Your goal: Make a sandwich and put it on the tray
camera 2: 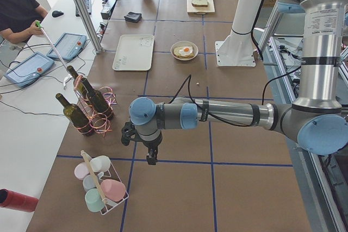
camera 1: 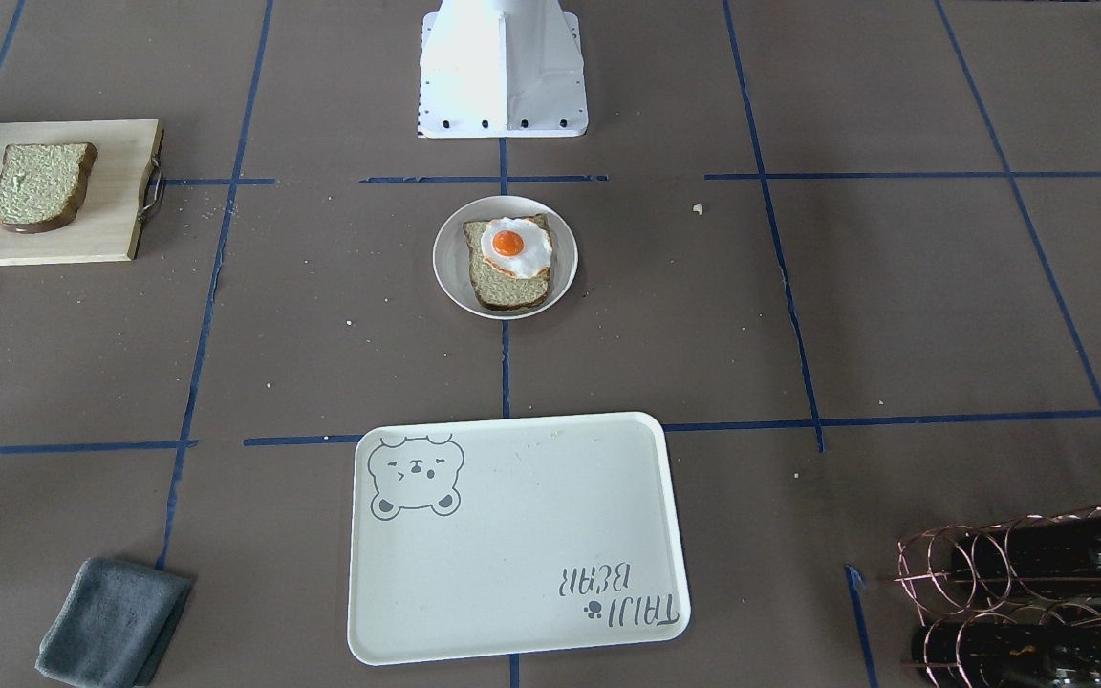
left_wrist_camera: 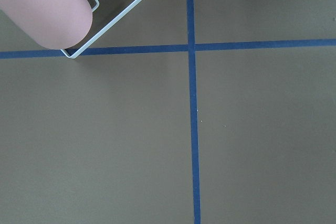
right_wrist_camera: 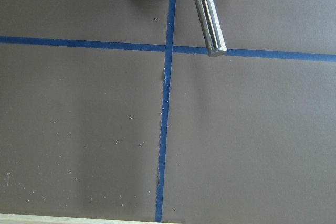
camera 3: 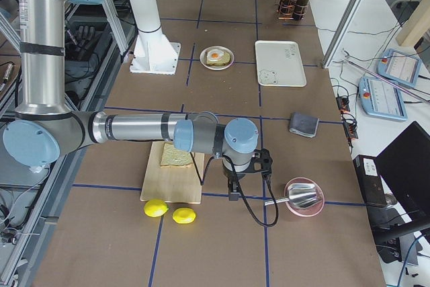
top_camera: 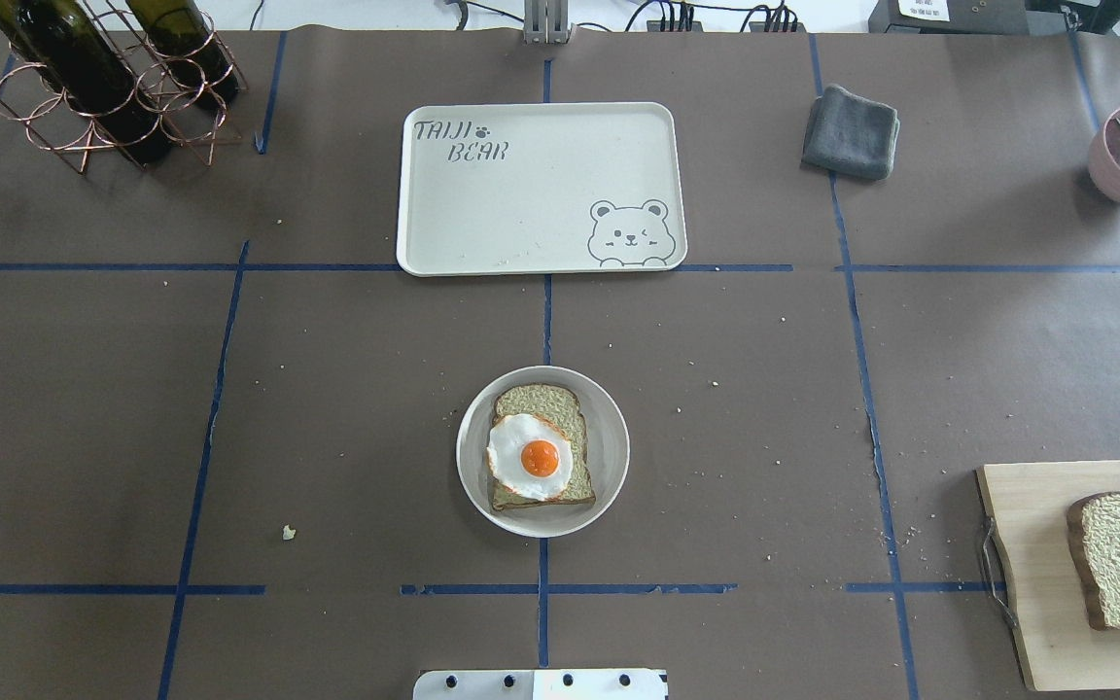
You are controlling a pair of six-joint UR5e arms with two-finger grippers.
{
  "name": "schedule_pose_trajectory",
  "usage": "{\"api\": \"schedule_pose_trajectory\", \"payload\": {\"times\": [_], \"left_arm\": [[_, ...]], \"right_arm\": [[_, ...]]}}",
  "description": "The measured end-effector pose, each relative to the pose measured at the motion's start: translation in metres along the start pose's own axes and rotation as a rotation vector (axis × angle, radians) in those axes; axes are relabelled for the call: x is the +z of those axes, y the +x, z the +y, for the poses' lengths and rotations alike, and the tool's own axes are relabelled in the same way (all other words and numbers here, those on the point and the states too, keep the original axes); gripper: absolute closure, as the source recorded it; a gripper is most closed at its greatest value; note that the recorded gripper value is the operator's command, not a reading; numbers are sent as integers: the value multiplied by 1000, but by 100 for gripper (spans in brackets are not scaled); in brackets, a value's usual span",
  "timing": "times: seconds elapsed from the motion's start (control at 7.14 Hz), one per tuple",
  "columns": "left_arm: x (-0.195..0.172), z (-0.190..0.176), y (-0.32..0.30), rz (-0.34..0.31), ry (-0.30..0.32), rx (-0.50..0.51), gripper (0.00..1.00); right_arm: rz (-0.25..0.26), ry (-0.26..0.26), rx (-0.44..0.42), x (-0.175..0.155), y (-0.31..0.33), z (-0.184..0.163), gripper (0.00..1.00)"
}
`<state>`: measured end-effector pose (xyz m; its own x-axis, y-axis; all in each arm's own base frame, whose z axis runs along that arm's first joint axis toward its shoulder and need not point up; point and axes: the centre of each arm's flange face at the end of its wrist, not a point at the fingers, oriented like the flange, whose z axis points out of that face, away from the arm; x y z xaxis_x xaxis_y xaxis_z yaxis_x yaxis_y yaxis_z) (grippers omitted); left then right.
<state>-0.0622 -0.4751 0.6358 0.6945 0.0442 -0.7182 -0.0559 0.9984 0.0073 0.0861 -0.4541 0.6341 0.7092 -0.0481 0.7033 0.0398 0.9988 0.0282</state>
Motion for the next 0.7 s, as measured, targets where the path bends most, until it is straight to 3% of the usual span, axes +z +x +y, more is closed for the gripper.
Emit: {"api": "schedule_pose_trajectory", "payload": {"times": [0.42, 0.7], "left_arm": [[-2, -2, 3, 0, 7, 6, 0], [-19, -21, 25, 1, 62, 74, 0]], "right_arm": [[2, 3, -5, -2, -2, -2, 0], [2, 9, -12, -4, -4, -4, 0]]}}
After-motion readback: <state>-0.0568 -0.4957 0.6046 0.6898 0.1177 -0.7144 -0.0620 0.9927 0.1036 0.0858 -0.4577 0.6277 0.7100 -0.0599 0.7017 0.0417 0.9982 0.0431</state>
